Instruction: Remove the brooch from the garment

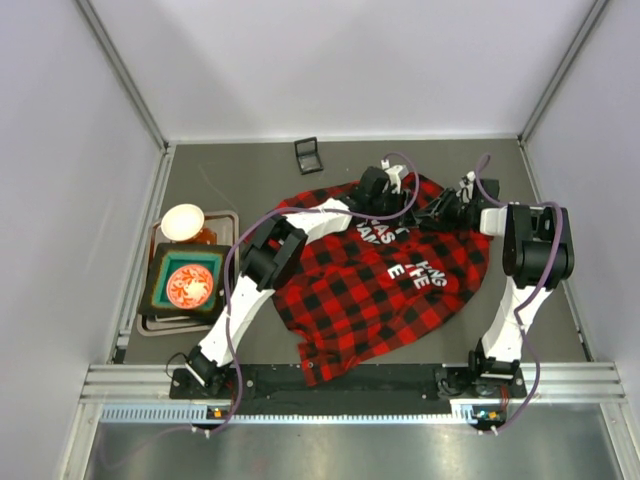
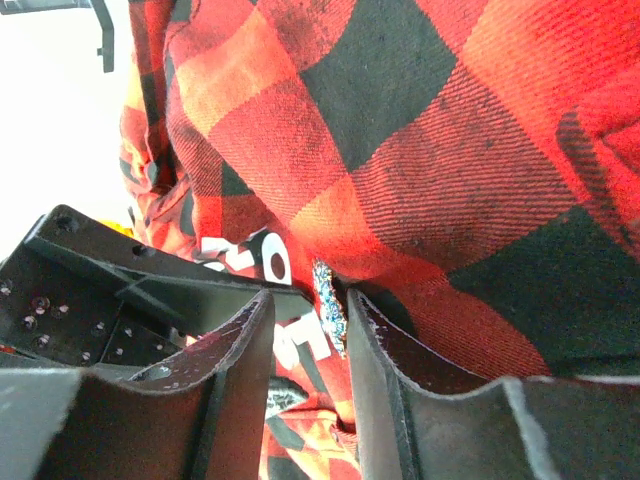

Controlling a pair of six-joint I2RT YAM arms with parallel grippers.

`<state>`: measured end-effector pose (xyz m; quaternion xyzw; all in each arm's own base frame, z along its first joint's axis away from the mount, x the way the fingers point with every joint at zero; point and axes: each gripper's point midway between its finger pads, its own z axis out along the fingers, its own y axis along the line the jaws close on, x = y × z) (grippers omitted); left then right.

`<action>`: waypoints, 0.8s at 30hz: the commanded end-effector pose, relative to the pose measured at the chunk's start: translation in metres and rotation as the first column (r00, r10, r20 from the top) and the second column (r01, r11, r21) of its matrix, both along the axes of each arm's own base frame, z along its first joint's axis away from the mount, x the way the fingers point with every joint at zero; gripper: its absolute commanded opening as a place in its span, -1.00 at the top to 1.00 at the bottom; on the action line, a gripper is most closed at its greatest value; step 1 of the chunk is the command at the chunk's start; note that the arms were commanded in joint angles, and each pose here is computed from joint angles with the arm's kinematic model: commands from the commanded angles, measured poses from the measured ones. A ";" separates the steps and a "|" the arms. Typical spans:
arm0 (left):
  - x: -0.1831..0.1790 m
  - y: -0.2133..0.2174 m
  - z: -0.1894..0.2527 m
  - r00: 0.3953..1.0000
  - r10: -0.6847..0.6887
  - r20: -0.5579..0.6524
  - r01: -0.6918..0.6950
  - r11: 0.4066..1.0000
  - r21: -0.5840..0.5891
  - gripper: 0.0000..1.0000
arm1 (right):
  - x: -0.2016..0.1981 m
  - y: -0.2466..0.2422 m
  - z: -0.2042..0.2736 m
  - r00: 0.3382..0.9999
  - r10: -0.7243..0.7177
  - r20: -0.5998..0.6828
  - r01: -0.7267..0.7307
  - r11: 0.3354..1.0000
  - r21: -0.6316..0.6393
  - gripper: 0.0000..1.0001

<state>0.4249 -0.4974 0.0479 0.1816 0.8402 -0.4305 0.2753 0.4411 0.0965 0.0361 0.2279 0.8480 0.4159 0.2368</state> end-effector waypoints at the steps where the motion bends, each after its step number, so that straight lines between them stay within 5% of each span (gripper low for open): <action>1: 0.011 0.011 0.039 0.991 0.001 0.138 -0.011 0.997 0.073 -0.03 | 0.006 0.005 0.018 0.998 0.012 0.067 -0.015 0.999 0.049 0.30; 10: 0.014 0.012 0.028 0.956 -0.054 0.288 -0.018 0.971 0.240 -0.08 | 0.007 0.007 0.024 0.997 0.013 0.077 -0.019 0.997 0.069 0.28; 24: 0.020 -0.003 0.021 0.948 -0.066 0.312 -0.003 0.977 0.215 0.13 | 0.014 0.006 0.027 0.996 0.014 0.083 -0.020 0.997 0.070 0.24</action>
